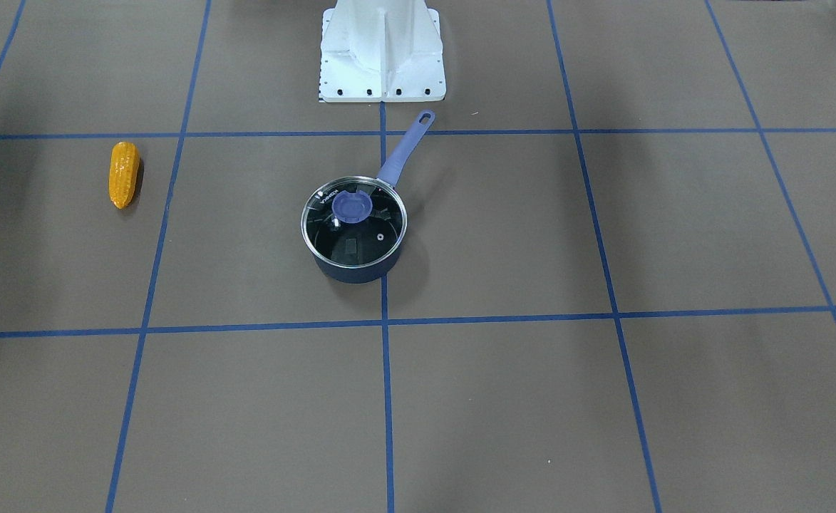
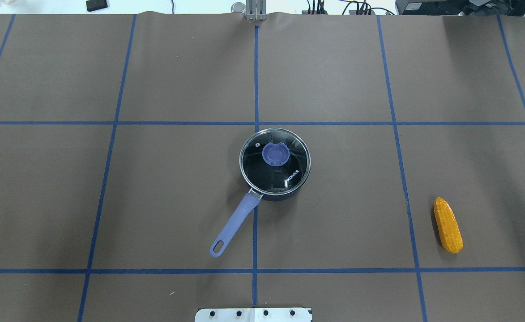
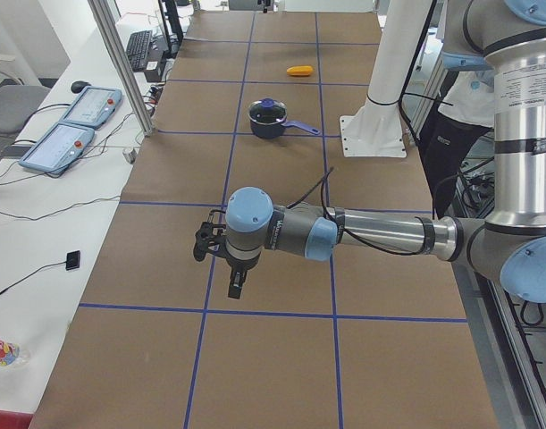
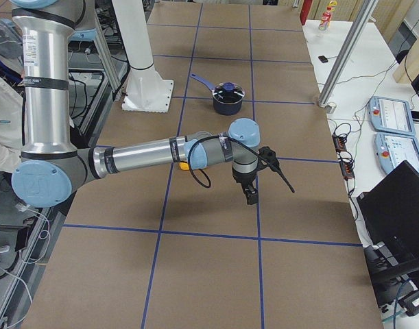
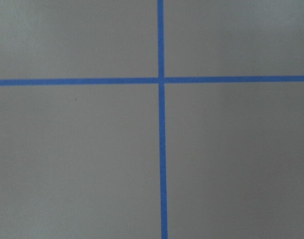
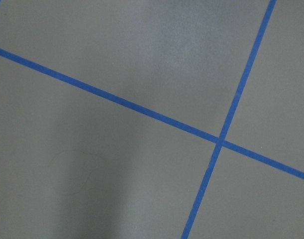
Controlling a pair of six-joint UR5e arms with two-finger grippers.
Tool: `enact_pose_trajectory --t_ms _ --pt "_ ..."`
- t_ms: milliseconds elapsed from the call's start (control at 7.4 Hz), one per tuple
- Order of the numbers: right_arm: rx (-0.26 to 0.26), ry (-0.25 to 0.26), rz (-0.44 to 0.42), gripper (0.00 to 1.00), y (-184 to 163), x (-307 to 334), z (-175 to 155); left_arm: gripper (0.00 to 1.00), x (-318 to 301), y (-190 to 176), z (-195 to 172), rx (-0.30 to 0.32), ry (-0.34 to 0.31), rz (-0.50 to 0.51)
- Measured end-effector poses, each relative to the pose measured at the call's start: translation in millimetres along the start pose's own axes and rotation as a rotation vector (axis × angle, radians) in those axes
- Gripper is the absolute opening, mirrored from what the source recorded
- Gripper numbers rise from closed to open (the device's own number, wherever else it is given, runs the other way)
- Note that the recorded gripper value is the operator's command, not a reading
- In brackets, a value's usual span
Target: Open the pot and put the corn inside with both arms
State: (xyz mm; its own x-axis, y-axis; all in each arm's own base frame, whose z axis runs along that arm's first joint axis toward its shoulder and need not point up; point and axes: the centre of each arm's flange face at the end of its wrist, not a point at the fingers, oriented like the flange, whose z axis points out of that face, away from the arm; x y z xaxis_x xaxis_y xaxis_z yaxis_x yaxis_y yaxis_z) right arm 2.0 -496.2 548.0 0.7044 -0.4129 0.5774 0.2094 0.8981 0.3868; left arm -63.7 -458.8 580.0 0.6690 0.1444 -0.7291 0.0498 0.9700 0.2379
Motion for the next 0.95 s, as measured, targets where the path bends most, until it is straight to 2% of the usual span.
enact_pose_trajectory --t_ms 405,676,946 --pt "0.055 0.005 -0.041 1.0 -6.1 -2.8 -4.0 0.99 16.5 -13.5 -12.9 0.061 0.012 0.062" --pt "0.069 -0.003 -0.016 1.0 -8.1 -4.8 -2.6 0.99 55.3 -26.7 -16.4 0.122 0.039 0.132" --pt "0.068 -0.01 -0.007 1.0 -9.0 -7.0 0.1 0.99 116.7 -41.3 -6.2 0.117 0.088 0.093"
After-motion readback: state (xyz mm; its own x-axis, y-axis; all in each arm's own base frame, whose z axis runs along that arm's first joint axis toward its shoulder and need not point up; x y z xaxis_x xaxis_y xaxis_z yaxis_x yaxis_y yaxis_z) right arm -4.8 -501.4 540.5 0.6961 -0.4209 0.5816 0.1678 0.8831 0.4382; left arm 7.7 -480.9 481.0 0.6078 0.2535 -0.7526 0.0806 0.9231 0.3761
